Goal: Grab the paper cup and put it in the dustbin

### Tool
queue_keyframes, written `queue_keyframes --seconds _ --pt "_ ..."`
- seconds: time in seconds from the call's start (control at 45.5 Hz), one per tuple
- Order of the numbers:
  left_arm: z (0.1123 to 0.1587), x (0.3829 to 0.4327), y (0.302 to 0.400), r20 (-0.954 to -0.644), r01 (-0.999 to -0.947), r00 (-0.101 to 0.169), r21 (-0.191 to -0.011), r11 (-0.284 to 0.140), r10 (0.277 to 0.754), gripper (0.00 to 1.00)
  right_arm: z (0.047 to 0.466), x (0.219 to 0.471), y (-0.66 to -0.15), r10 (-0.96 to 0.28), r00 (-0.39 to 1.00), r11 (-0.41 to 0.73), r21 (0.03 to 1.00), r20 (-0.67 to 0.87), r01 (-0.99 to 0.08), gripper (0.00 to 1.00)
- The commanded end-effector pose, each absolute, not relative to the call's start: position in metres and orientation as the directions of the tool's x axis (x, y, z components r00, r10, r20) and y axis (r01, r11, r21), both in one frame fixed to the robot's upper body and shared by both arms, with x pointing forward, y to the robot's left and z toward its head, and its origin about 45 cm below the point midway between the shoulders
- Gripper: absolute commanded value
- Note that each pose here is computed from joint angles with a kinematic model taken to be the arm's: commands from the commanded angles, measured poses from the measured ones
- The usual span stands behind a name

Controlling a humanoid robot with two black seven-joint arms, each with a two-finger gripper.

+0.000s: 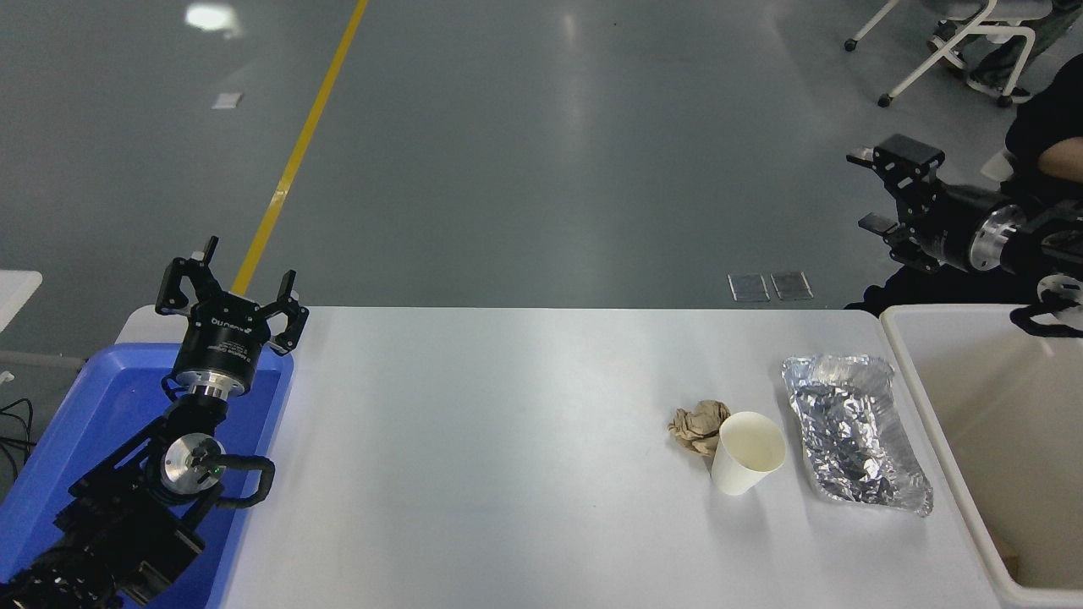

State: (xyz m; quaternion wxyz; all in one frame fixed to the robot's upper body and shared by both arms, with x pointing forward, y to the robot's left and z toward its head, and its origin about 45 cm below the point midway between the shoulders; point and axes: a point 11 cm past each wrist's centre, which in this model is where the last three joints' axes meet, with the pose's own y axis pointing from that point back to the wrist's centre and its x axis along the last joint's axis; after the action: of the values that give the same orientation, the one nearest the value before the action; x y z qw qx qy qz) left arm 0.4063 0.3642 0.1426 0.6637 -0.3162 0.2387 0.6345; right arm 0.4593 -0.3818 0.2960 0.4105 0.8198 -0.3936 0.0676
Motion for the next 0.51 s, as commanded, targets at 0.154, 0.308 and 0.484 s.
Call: queue_keyframes --seconds 0.154,0.308,0.484 --pt "0.1425 0.4062 0.3643 -0.718 -0.9932 0.08 -0.116 -0.005 0.692 0.98 0.321 0.451 -0.341 -0.21 0.884 -0.163 0.877 0.417 -0.452 1.0" --pt "0.1425 0.4062 0.3643 -0.718 -0.9932 0.08 -0.116 -0.005 0.692 0.98 0.326 0.443 -0.314 -0.129 0.929 -0.123 0.924 0.348 -0.363 1.0" --pt "0.1425 0.4062 0.3643 -0.718 -0.9932 0.08 -0.116 -0.005 0.692 0.98 0.326 0.431 -0.287 -0.091 0.968 -0.109 0.964 0.235 -0.245 1.0"
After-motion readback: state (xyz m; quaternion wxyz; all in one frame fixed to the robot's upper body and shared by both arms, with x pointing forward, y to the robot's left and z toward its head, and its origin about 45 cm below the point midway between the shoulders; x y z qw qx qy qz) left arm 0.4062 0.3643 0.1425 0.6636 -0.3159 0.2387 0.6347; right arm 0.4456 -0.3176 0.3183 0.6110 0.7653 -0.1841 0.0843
